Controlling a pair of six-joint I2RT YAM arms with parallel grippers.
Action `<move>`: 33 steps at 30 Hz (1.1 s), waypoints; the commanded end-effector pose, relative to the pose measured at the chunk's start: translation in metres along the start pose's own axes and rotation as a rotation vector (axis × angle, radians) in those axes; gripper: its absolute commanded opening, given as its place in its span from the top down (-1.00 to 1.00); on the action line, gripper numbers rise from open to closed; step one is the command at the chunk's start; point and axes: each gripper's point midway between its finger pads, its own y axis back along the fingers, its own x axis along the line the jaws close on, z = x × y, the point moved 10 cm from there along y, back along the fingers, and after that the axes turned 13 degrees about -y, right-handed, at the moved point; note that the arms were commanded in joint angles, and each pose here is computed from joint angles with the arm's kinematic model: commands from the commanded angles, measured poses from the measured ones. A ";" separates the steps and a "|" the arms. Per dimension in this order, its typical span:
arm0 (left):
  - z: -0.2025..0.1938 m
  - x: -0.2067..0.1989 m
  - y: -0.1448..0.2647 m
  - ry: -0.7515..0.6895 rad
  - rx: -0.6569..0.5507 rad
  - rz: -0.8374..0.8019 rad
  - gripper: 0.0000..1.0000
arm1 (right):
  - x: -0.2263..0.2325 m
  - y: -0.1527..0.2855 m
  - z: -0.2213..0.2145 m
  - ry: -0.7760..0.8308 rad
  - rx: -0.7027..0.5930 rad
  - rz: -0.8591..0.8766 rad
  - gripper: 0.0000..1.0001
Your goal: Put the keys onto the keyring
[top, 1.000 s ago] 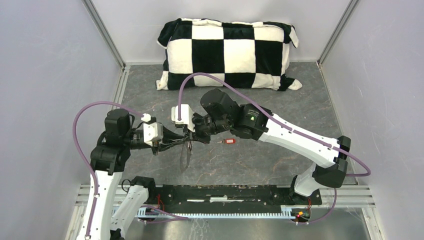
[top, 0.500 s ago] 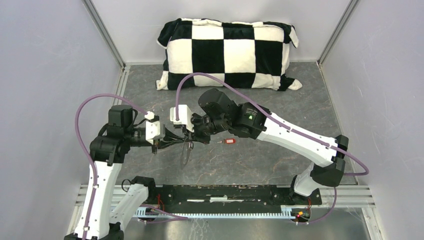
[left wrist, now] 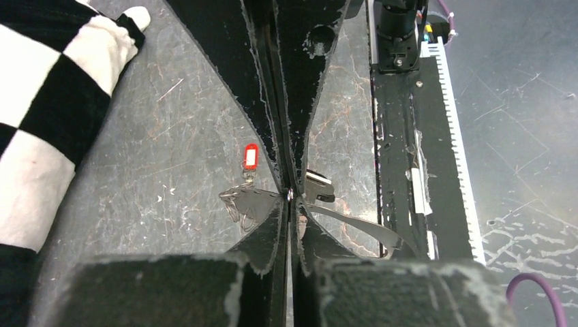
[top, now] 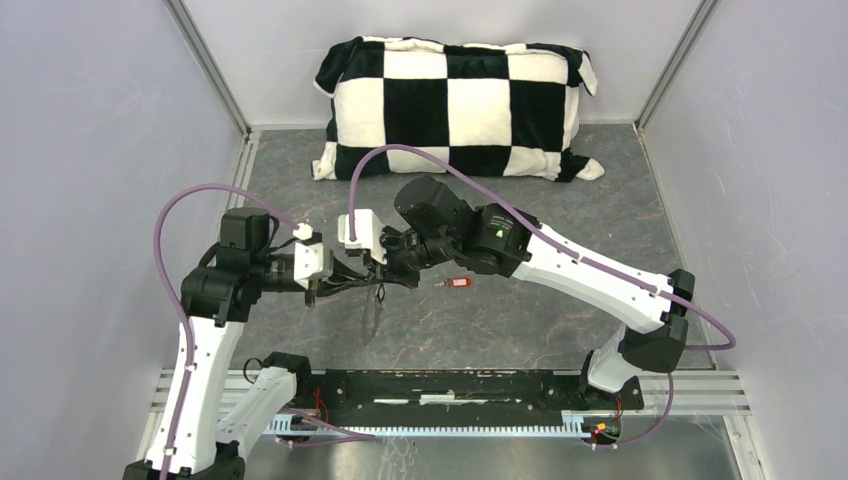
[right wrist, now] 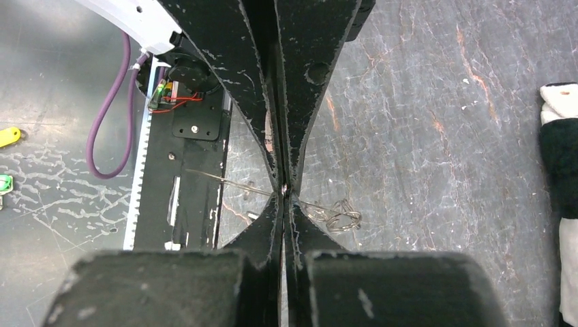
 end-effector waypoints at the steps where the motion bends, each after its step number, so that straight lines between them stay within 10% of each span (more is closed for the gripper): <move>1: 0.003 -0.001 0.002 -0.106 0.026 -0.029 0.96 | 0.003 0.007 0.025 0.040 -0.099 0.008 0.99; 24: 0.046 0.026 -0.005 -0.036 -0.236 0.053 0.96 | -0.004 0.076 -0.022 -0.162 -0.574 -0.085 -0.26; 33: 0.063 0.027 -0.002 -0.062 -0.282 0.023 0.96 | 0.000 0.087 -0.004 -0.064 -0.793 -0.043 -0.36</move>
